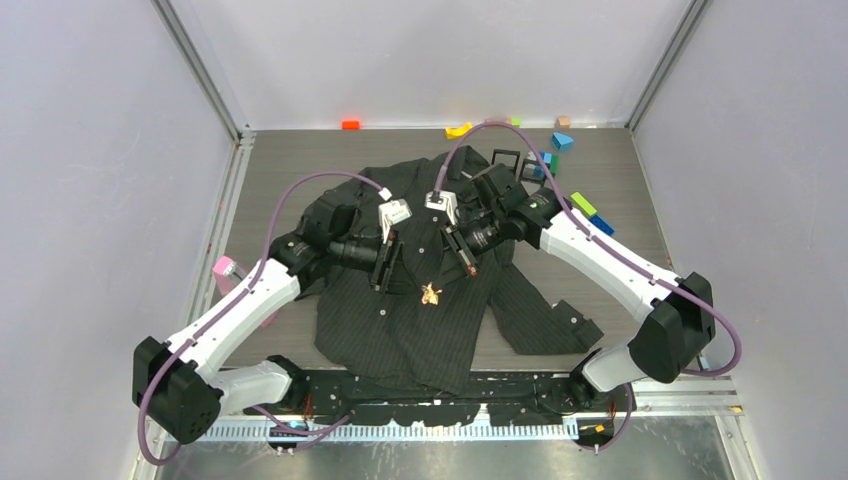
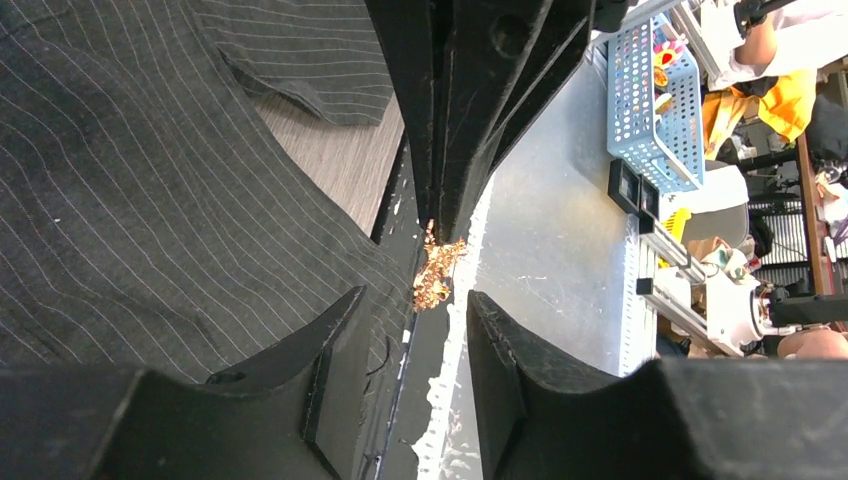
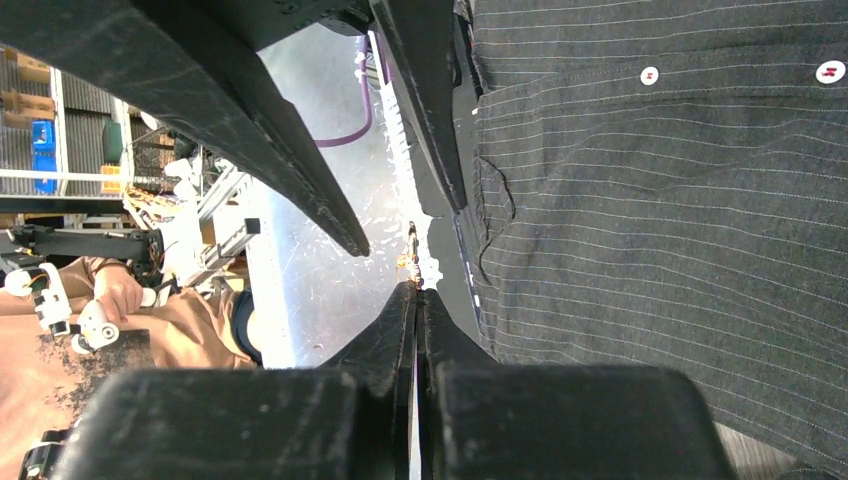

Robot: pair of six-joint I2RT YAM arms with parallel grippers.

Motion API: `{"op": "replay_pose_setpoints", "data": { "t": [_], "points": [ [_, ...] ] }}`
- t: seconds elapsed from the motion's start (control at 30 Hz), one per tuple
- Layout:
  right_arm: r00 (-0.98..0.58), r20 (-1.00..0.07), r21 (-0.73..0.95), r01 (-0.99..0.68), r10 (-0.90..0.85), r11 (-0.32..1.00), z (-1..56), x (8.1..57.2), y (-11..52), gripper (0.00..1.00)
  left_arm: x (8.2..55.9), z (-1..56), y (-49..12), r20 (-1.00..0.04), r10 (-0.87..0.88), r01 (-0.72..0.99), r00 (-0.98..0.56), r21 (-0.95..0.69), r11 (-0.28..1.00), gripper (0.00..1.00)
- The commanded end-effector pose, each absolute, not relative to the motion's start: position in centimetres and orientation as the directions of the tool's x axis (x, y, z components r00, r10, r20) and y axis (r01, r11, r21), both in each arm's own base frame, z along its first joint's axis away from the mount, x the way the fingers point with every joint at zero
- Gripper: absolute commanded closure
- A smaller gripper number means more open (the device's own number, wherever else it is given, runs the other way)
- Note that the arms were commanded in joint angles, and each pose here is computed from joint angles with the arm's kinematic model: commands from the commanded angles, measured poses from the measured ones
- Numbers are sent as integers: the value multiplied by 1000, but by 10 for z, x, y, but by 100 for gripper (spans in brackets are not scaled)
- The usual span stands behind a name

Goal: Pin the brooch onto the clothing

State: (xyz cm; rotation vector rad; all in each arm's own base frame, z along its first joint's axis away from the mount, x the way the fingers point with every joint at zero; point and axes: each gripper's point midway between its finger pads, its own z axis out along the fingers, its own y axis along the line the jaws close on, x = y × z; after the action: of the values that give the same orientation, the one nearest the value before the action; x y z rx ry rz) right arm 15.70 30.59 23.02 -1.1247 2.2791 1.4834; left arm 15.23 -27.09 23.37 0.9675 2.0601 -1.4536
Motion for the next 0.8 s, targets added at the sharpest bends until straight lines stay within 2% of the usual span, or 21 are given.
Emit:
{"op": "replay_pose_setpoints", "data": {
  "t": [0.0,0.2,0.3,0.43,0.5,0.53,0.6,0.77],
  "points": [
    [-650,-590,687,-716,-479,124,253,154,313,99,152,236,-279,-713,278,763,-643,-626,160,59],
    [-644,-592,682,-721,-485,124,252,153,314,99,148,239,-286,-715,272,761,-644,-636,128,73],
    [-642,-598,669,-729,-481,141,251,156,314,99,144,238,-288,-712,275,757,-646,-644,111,99],
    [-639,-611,639,-747,-467,186,250,164,313,99,143,234,-287,-713,273,758,-646,-642,117,100],
    [-631,-635,609,-764,-445,214,255,170,312,92,145,234,-287,-715,264,758,-648,-640,127,100],
    [-637,-638,605,-762,-433,230,255,172,312,81,147,234,-288,-716,260,758,-648,-638,133,100],
    [-632,-675,558,-774,-380,298,258,186,309,70,153,235,-288,-719,250,760,-648,-628,165,100],
    [-540,-813,392,-784,-218,481,282,228,288,45,185,223,-280,-712,229,742,-664,-589,321,100]
  ]
}}
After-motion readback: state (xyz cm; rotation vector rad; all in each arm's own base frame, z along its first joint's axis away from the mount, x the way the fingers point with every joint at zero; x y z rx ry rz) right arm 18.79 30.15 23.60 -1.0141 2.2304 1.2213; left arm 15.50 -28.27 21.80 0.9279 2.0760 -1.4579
